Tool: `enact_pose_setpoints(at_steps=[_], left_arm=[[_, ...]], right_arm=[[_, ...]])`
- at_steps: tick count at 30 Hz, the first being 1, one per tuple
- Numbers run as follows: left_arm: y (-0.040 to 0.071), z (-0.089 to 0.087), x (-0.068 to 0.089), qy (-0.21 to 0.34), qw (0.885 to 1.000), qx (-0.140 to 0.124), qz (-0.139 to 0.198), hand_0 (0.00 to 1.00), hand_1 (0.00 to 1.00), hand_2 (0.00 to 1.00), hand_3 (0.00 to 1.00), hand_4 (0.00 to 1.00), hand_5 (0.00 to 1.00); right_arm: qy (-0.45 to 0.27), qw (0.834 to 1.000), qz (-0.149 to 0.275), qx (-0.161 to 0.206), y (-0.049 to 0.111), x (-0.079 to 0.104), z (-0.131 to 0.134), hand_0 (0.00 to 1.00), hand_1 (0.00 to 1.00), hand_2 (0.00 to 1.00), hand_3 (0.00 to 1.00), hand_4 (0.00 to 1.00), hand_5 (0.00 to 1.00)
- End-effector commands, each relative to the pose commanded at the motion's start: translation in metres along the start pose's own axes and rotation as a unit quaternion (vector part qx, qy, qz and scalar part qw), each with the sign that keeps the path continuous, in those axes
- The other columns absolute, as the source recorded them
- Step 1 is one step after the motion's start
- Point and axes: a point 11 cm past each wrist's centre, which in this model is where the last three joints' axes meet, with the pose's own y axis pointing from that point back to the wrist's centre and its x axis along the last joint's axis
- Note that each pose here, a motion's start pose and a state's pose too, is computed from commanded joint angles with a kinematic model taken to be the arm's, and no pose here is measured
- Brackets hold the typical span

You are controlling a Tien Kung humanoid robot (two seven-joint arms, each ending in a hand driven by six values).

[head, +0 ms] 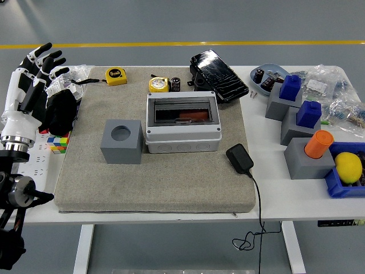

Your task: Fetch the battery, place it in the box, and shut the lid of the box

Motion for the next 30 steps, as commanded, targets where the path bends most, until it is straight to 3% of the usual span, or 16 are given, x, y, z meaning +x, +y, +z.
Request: enact_pose_setpoints(at_steps=[30], left_arm=[[-0.0010, 0.0009, -0.0014, 0.001, 1.000, -0.001, 0.000, 0.604, 0.705, 0.712, 0.758, 0.998, 0.528]], right_arm=[[-0.001, 1.000, 0.000, 0.004, 0.0001, -0.0004, -0.0032, 0.650, 0.646, 0.674, 0.589, 0.998, 0.574]])
